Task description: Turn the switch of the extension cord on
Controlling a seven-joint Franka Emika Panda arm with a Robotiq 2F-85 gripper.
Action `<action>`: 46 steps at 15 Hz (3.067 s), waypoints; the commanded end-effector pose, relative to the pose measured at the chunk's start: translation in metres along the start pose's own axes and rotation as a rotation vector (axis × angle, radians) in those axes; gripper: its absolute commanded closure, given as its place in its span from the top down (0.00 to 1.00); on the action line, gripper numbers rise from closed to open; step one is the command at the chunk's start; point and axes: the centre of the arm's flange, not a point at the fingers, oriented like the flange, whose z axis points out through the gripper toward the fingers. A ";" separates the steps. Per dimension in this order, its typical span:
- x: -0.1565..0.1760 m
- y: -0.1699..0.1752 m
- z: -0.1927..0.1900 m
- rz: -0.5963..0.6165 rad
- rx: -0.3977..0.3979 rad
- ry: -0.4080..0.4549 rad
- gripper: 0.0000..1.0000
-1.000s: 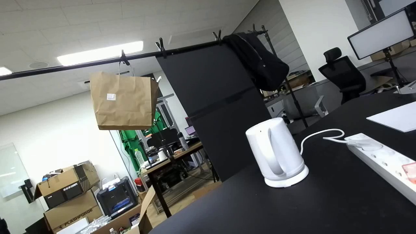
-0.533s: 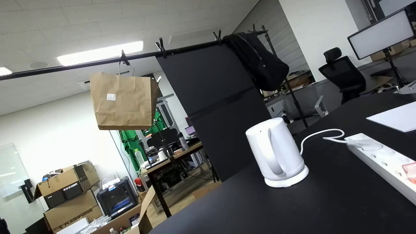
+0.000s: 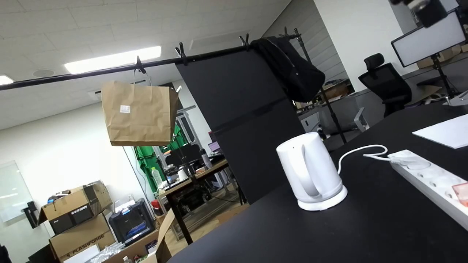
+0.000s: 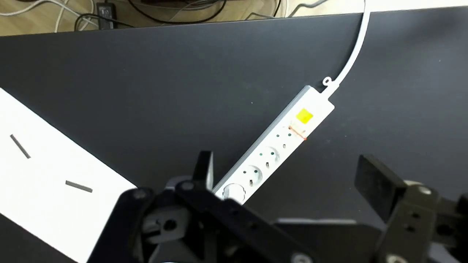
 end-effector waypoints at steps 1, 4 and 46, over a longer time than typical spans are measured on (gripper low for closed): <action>0.010 -0.016 0.041 0.193 -0.025 0.013 1.00; 0.016 -0.029 0.064 0.335 -0.020 0.021 1.00; 0.021 -0.076 0.114 0.691 0.026 0.261 0.00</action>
